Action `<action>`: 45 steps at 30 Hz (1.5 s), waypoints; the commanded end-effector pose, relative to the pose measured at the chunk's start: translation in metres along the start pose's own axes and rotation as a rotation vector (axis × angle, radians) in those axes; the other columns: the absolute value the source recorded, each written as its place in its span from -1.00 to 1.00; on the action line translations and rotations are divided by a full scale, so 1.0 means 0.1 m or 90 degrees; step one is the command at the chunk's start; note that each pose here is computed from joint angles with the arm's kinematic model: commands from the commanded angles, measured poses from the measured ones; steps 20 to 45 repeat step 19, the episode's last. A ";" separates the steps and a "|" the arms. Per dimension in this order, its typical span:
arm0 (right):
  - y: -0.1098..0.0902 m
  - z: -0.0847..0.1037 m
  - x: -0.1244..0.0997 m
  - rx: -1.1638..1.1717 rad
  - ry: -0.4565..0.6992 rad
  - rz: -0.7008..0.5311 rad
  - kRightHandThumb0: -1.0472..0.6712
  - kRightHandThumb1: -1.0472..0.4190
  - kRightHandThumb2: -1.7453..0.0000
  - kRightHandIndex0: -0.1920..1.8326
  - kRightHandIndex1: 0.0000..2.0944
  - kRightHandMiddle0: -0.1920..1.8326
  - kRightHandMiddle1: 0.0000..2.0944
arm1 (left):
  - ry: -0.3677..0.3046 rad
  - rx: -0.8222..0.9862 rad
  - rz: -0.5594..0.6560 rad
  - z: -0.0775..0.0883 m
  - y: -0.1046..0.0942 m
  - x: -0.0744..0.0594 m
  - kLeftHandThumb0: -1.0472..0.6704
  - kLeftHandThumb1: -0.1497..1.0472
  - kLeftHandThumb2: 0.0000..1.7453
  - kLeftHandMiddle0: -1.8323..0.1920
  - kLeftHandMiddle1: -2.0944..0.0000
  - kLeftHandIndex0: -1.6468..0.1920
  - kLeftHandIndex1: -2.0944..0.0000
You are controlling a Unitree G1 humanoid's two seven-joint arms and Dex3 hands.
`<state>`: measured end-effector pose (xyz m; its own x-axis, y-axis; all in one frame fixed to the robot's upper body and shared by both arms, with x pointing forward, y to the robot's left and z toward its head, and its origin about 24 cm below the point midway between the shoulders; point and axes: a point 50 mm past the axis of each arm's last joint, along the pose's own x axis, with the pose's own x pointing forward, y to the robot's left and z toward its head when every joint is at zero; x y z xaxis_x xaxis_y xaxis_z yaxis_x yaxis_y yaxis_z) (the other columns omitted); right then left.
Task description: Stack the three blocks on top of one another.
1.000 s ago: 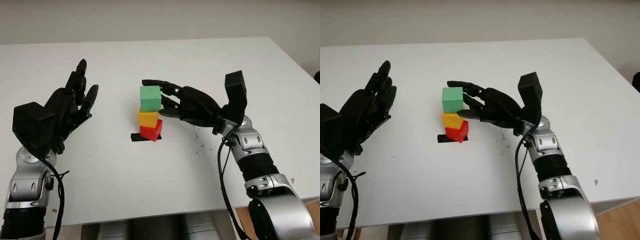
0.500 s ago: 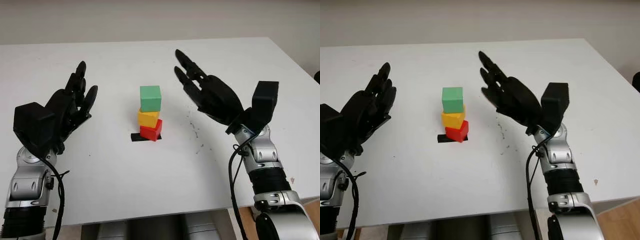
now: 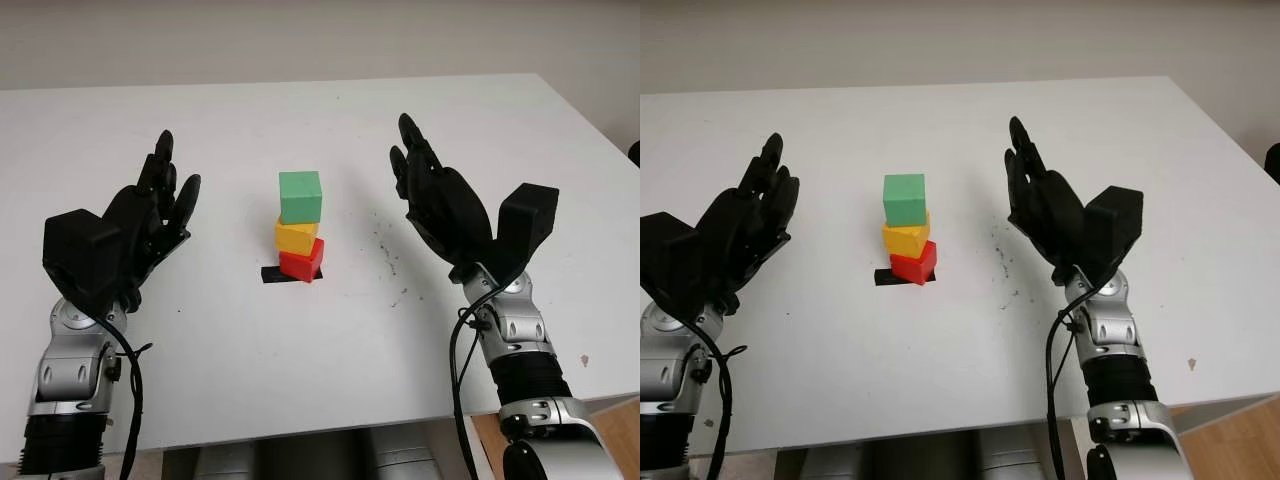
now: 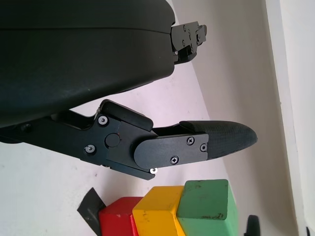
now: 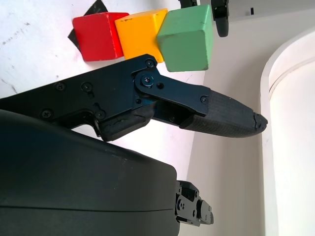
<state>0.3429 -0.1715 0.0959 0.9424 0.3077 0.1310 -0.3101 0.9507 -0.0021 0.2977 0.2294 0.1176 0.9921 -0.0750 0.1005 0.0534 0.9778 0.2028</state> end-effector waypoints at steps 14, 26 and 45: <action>0.11 -0.10 -0.12 0.021 0.010 -0.030 -0.69 -1.00 0.10 -1.00 -1.00 -1.00 -1.00 | -0.025 -0.038 0.018 -0.13 -0.11 -0.03 -0.68 1.00 -0.34 1.00 1.00 1.00 1.00; 0.13 -0.09 -0.14 0.027 0.007 -0.036 -0.67 -1.00 0.10 -1.00 -1.00 -1.00 -1.00 | -0.027 -0.061 0.022 -0.17 -0.15 -0.07 -0.66 1.00 -0.36 1.00 1.00 1.00 1.00; 0.13 -0.09 -0.14 0.027 0.007 -0.036 -0.67 -1.00 0.10 -1.00 -1.00 -1.00 -1.00 | -0.027 -0.061 0.022 -0.17 -0.15 -0.07 -0.66 1.00 -0.36 1.00 1.00 1.00 1.00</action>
